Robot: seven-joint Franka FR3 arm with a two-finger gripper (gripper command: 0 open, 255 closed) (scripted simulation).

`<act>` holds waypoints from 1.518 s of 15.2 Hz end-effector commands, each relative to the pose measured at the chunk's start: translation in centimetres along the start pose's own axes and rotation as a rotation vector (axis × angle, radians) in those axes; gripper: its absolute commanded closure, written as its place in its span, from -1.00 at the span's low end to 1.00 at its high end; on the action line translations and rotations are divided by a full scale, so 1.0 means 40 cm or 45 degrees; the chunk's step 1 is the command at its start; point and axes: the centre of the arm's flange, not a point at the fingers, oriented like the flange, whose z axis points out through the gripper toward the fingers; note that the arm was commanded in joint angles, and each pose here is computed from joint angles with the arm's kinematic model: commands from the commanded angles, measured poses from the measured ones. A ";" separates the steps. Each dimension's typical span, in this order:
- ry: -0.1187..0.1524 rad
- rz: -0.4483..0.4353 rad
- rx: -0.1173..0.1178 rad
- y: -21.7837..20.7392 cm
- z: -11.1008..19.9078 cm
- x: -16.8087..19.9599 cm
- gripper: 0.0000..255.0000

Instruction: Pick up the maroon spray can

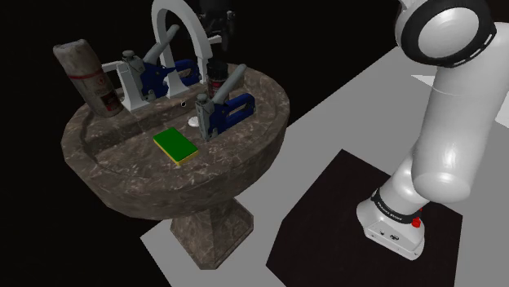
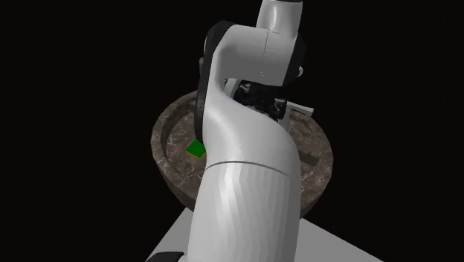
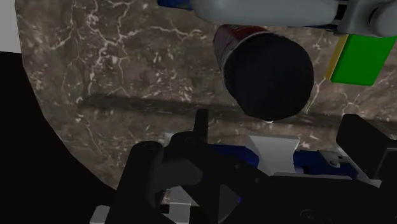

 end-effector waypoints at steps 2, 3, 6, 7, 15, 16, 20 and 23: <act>-0.014 -0.010 0.001 -0.016 0.027 0.031 -1.00; -0.014 -0.010 0.001 -0.015 0.040 0.030 -1.00; -0.014 -0.010 0.001 -0.012 0.079 0.029 -1.00; -0.014 -0.010 0.001 -0.011 0.092 0.028 -1.00; -0.014 -0.010 0.000 -0.011 0.113 0.027 1.00; -0.014 -0.010 0.001 -0.010 0.113 0.027 1.00; -0.014 -0.010 0.001 -0.009 0.113 0.027 1.00; -0.014 -0.010 0.001 -0.012 0.074 0.029 1.00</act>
